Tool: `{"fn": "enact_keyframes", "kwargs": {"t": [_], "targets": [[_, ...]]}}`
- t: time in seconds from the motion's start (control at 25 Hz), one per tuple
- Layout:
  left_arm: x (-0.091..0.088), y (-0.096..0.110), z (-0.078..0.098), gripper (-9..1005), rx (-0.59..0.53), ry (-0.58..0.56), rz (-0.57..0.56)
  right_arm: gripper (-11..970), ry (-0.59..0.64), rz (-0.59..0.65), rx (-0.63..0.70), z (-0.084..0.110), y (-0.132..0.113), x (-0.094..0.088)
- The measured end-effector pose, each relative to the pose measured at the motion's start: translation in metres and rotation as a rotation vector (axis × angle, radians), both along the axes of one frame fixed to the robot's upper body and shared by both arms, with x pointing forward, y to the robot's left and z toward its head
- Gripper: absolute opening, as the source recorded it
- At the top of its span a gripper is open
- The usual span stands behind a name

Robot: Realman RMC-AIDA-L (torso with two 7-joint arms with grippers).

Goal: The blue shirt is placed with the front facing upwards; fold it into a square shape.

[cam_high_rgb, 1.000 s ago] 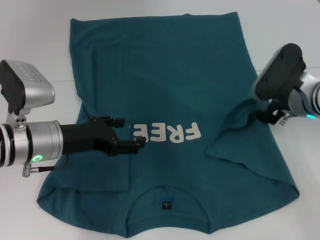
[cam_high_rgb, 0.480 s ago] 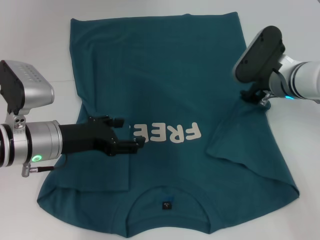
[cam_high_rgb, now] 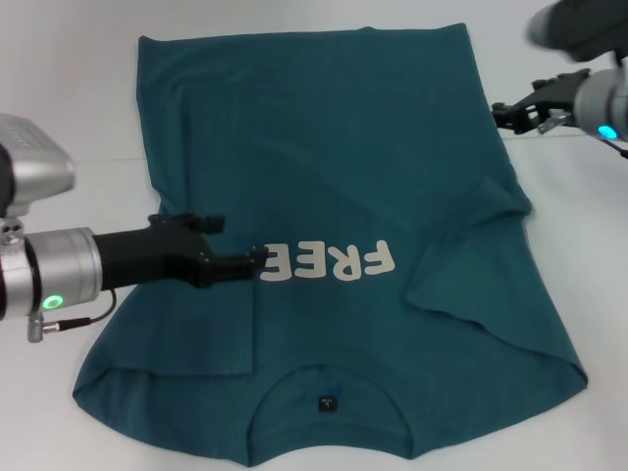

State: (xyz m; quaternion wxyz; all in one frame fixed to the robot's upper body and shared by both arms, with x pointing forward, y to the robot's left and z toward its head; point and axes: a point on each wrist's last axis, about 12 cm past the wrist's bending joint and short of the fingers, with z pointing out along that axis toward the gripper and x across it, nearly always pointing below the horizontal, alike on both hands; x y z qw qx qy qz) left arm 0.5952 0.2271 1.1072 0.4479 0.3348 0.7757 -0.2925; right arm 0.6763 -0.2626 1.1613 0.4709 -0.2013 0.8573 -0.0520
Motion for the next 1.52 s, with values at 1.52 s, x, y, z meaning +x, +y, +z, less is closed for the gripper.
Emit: {"fn": "enact_keyframes", "kwargs": {"t": [1.52], "targets": [[-0.08, 0.108, -0.044, 875, -0.075, 0.229, 0.391, 911, 0.077, 0.163, 1.082, -0.036, -0.137, -0.201]]}}
